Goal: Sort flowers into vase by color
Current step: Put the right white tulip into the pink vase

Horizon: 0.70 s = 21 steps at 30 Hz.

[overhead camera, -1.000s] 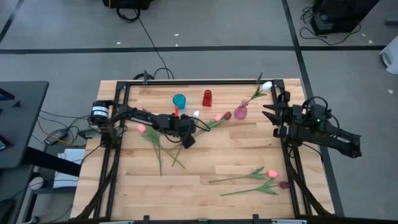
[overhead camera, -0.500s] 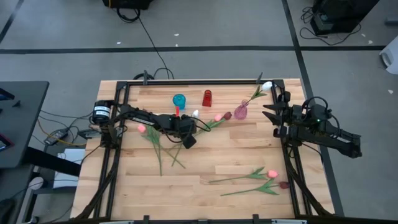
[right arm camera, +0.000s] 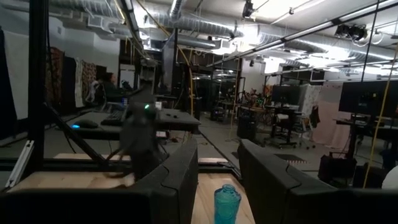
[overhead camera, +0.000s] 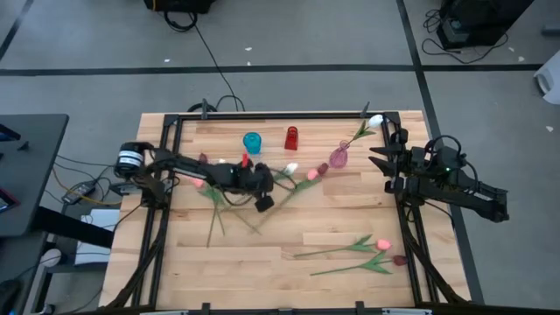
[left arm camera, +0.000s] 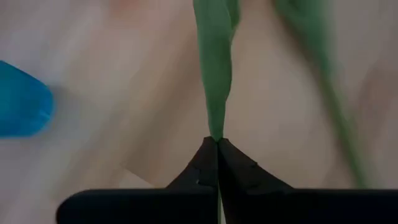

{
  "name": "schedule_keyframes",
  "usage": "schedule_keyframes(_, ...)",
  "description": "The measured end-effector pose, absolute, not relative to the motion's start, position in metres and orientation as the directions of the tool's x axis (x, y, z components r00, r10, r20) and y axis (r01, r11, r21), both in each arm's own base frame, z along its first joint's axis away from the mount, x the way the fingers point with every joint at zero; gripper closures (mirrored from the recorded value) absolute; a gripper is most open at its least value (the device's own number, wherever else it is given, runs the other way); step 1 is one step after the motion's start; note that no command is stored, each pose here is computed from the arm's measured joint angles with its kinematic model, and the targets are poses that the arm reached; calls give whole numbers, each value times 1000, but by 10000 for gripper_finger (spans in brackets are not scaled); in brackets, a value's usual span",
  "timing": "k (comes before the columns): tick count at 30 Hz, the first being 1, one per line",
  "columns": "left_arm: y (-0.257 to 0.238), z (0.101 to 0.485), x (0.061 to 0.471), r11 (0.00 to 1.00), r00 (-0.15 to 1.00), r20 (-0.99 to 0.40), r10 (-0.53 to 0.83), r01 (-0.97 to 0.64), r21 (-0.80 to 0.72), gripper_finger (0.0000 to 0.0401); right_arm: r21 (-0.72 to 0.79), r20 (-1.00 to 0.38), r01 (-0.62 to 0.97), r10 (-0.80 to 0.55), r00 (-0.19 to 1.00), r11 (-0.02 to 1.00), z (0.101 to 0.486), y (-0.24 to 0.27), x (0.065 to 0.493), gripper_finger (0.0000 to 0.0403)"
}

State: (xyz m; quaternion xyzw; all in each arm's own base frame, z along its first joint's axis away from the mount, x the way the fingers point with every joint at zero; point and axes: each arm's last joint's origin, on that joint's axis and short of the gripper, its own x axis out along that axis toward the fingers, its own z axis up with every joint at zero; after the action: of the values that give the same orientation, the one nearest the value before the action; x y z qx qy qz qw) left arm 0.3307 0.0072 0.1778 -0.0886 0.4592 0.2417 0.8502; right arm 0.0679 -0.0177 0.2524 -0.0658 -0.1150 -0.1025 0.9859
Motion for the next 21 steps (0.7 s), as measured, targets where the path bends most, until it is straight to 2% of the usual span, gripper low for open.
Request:
schedule_keyframes(7, 18, 215, 341, 899, 673, -645, 363, -435, 53, 400, -110, 240, 218, -187, 953, 970, 252, -18, 68, 274)
schedule_keyframes(14, 43, 222, 347, 914, 776, -514, 365, -405, 37, 401, -109, 250, 200, -168, 954, 974, 253, -17, 68, 274)
schedule_keyframes(18, 69, 235, 354, 928, 891, -297, 342, -371, -45, 401, -141, 287, 87, -43, 957, 986, 257, -13, 67, 274)
schedule_keyframes(21, 89, 238, 361, 941, 937, -163, 310, -327, -88, 401, -154, 293, 37, 10, 956, 987, 258, -12, 67, 274)
